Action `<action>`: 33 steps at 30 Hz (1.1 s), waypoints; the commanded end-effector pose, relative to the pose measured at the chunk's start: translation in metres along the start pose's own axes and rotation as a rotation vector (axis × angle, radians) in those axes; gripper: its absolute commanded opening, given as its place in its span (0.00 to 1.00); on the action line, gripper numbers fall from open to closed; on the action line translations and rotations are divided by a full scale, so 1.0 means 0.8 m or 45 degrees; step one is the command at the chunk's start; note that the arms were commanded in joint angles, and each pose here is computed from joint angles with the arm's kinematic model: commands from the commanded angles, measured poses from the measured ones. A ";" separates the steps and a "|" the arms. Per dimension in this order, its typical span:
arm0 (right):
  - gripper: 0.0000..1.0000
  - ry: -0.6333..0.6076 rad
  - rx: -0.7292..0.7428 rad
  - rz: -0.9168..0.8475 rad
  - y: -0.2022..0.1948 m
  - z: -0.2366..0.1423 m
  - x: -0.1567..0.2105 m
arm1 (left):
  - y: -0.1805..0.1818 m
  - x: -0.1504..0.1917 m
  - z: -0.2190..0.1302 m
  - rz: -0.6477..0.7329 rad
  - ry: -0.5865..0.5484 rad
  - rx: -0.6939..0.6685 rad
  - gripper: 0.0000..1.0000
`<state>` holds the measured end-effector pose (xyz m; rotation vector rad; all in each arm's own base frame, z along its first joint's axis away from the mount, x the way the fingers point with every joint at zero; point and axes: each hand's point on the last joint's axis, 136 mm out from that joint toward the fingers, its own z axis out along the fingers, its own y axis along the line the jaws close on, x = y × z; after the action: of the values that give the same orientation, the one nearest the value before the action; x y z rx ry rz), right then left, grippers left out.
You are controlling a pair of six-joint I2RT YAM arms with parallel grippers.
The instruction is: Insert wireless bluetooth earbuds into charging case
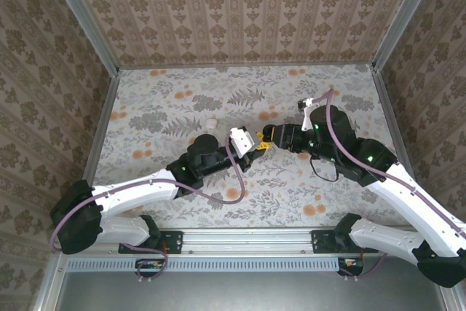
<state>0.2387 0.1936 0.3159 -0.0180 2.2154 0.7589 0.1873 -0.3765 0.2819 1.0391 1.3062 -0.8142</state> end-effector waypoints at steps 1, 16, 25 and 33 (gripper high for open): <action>0.48 -0.063 0.019 -0.013 0.006 -0.024 -0.022 | 0.007 -0.030 -0.003 -0.020 -0.094 -0.008 0.00; 0.43 0.174 -0.284 0.195 0.011 -0.001 -0.029 | -0.009 -0.053 -0.034 -0.117 -0.161 0.367 0.00; 0.31 0.311 -0.472 0.293 0.029 0.028 -0.013 | -0.018 -0.065 -0.042 -0.147 -0.176 0.478 0.00; 0.28 0.310 -0.573 0.285 0.043 0.017 -0.004 | -0.014 -0.065 -0.035 -0.166 -0.166 0.461 0.00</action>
<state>0.2576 0.2204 0.3135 -0.0132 2.2987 1.3328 0.1580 -0.3584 0.3088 1.1952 1.1992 -1.2206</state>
